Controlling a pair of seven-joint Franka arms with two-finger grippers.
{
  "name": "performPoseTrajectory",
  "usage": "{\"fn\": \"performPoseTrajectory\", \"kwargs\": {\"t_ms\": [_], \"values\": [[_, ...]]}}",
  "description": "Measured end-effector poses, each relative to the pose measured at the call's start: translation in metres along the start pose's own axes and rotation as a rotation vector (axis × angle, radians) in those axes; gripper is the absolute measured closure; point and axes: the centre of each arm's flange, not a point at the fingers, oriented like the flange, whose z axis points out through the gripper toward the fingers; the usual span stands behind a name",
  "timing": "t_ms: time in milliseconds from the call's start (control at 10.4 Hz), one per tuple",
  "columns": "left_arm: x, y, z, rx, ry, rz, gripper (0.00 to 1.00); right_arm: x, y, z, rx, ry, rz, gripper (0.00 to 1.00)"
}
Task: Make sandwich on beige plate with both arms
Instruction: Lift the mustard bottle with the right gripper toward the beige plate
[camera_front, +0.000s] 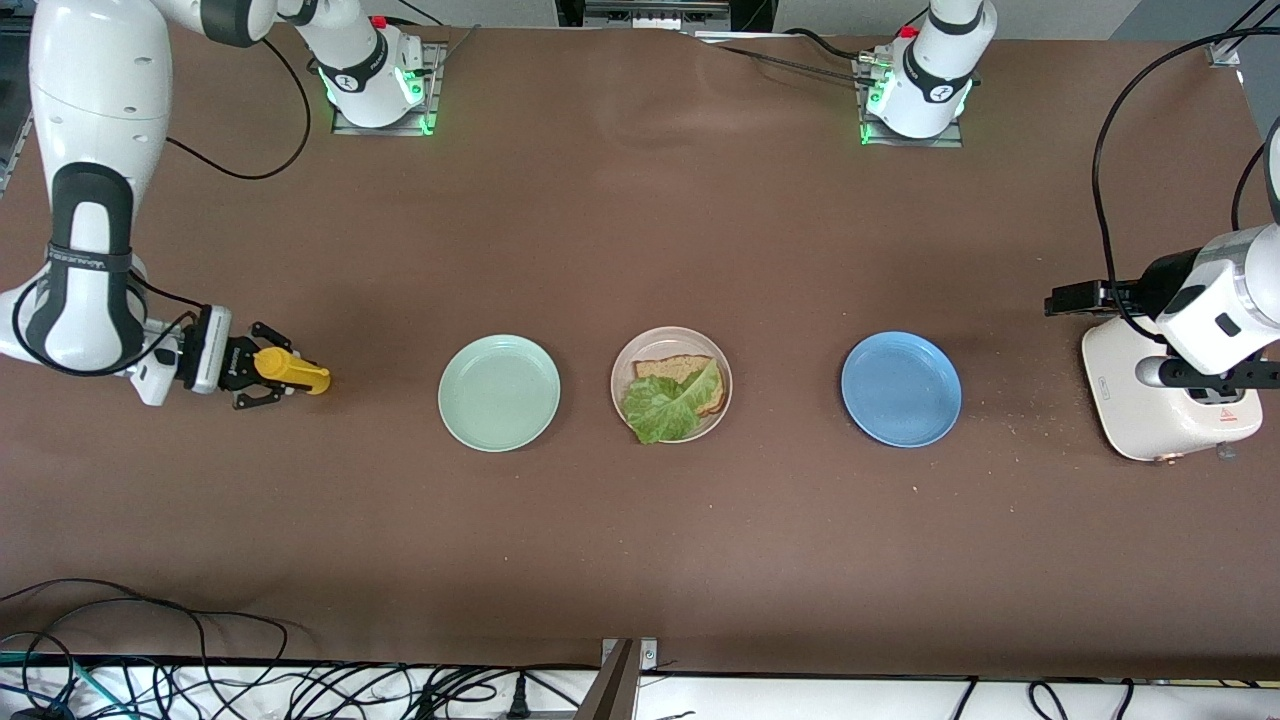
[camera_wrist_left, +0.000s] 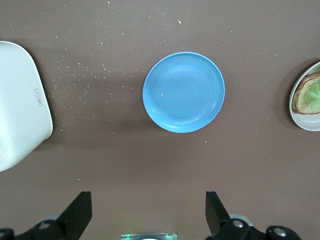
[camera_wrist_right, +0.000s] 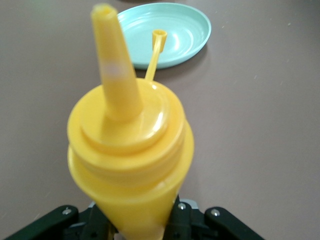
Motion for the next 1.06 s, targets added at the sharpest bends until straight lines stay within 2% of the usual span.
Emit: {"fn": "performPoseTrajectory", "kwargs": {"t_ms": [192,288,384,480,864,1056], "values": [[0.000,0.000,0.000,0.000,-0.002,0.000,0.00,0.058,0.028,0.022,-0.006,-0.080,-0.016,0.68],[0.000,0.000,0.000,0.000,-0.002,-0.001,0.00,0.087,0.036,0.037,-0.013,-0.118,-0.008,0.71],[0.000,0.000,0.000,0.000,-0.002,-0.001,0.00,0.116,0.040,0.052,-0.026,-0.158,0.009,0.80],[0.000,0.000,0.000,0.000,-0.003,-0.001,0.00,0.148,0.042,0.067,-0.044,-0.206,0.028,0.81],[0.000,0.000,0.001,0.000,-0.005,-0.001,0.00,0.287,0.024,0.141,-0.137,-0.447,0.090,0.81],[0.000,0.000,0.001,0.000,-0.006,-0.001,0.00,0.335,0.011,0.165,-0.190,-0.579,0.109,0.81]]}}
